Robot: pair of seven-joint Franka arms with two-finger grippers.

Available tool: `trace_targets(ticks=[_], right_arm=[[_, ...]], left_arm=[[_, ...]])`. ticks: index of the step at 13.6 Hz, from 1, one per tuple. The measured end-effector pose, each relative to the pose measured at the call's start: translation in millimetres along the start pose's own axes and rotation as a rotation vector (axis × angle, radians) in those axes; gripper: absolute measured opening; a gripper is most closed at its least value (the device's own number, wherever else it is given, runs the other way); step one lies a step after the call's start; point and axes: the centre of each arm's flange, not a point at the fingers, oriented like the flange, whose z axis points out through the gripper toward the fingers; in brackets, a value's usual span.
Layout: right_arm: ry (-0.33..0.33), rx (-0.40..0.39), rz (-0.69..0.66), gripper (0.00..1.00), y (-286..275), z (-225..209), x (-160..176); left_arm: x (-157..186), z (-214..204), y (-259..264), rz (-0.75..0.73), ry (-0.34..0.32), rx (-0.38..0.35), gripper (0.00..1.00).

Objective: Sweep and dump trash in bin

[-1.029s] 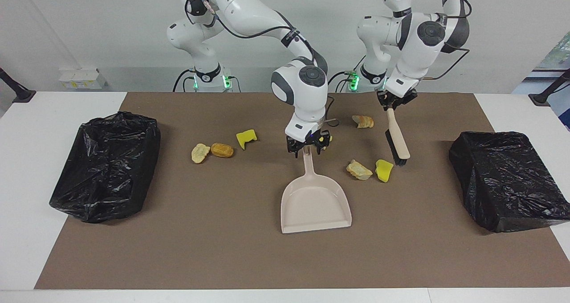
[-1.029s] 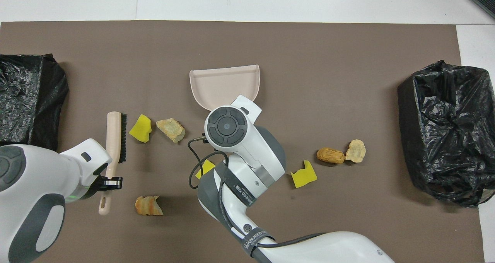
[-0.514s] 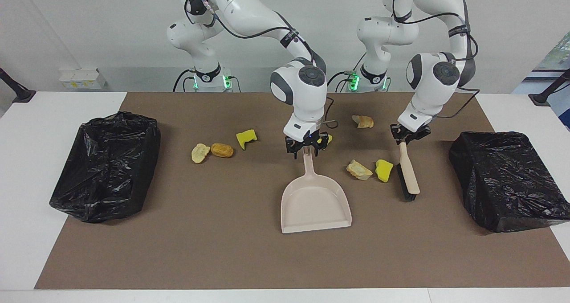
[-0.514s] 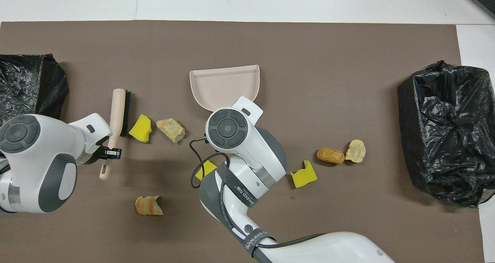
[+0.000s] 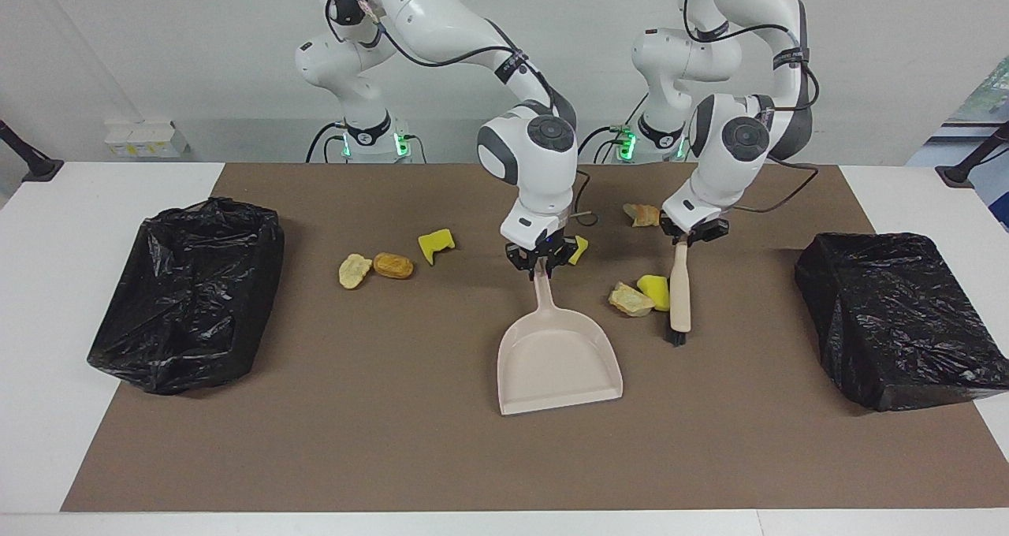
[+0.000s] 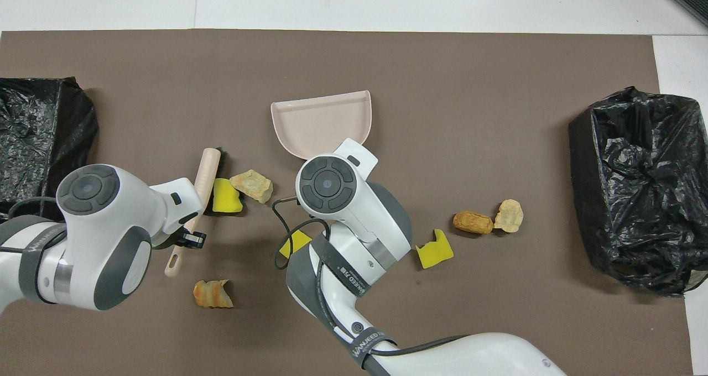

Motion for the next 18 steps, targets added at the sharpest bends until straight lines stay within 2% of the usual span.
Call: trace_targets(ticks=[2,4,8,10,14,16,18], right_arm=[[0.008,0.001,-0.073,0.32,18,-10,10],[0.0,-0.007,-0.18,0.32,47,-26,21],[-0.063,-0.022,-0.472,0.32,102,-59,31],[-0.105,-0.021,-0.618,0.32,115,-65,28],[-0.173,0.011,-1.041,0.32,133,-59,25],[-0.191,0.035,-1.229,0.32,150,-52,27],[-0.202,0.061,-1.403,0.32,166,-46,28]], left_arm=[[-12,-6,17,0.032,-0.053,0.006,0.26],[-28,-19,21,-0.002,-0.094,0.008,0.26],[-73,-43,26,-0.257,-0.155,0.033,0.26],[-94,-31,33,-0.395,-0.171,0.058,0.26],[-128,6,54,-0.666,-0.208,0.128,0.26],[-134,15,76,-0.736,-0.206,0.153,0.26],[-137,18,102,-0.748,-0.206,0.133,0.26]])
